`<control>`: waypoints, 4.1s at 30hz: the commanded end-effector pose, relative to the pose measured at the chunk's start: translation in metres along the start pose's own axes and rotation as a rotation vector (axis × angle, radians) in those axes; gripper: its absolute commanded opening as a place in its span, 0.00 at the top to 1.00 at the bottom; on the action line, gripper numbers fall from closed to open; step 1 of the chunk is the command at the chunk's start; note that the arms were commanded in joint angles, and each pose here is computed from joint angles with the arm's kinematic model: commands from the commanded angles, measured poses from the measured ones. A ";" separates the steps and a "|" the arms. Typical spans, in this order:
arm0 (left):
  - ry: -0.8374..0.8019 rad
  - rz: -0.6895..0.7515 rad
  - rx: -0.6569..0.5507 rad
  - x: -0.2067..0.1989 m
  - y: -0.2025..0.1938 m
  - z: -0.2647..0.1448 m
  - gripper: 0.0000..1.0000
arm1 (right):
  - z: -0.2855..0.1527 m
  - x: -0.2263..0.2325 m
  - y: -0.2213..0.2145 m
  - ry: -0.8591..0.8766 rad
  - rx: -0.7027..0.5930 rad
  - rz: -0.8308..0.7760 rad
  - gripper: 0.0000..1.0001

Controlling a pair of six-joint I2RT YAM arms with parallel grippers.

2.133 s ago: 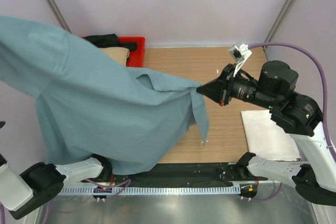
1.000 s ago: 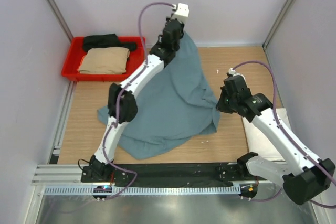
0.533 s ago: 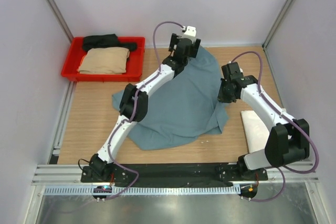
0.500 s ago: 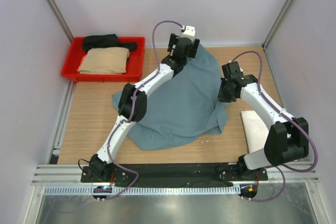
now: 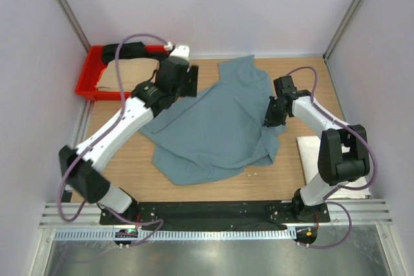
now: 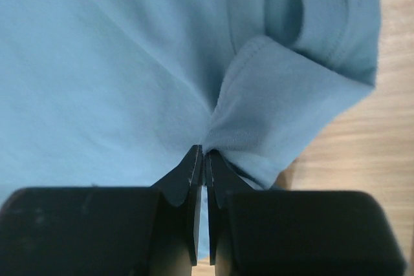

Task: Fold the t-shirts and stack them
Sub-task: Flatten the tshirt out

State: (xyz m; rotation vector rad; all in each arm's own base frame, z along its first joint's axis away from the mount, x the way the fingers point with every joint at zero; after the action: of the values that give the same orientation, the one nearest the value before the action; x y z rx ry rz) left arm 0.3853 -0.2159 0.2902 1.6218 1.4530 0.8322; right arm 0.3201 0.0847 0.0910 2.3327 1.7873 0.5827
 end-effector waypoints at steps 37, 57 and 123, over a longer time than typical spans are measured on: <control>0.070 -0.477 0.881 0.050 -0.327 -0.081 0.26 | -0.012 -0.013 -0.083 0.040 0.025 -0.072 0.39; 0.139 -0.596 0.777 0.066 -0.300 -0.106 1.00 | 0.002 -0.016 -0.094 0.054 0.040 -0.067 0.99; 0.092 -0.795 0.747 0.045 -0.211 0.070 0.62 | -0.036 0.055 -0.012 0.244 0.048 -0.154 0.53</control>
State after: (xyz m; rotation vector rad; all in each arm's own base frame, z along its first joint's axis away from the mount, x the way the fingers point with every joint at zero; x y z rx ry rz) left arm 0.3443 -0.1674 0.0688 1.2995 2.4025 -0.1414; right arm 0.2935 0.1305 0.1156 2.2590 2.1011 0.7440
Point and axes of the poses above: each gripper's point midway between its finger pads, its own z axis out along the fingers, its own x axis along the line the jaws close on, y = z × x, the point moved 2 cm from there along -z, back along the fingers, and after that the axes turned 3 degrees about -z, right-handed, at the moved point
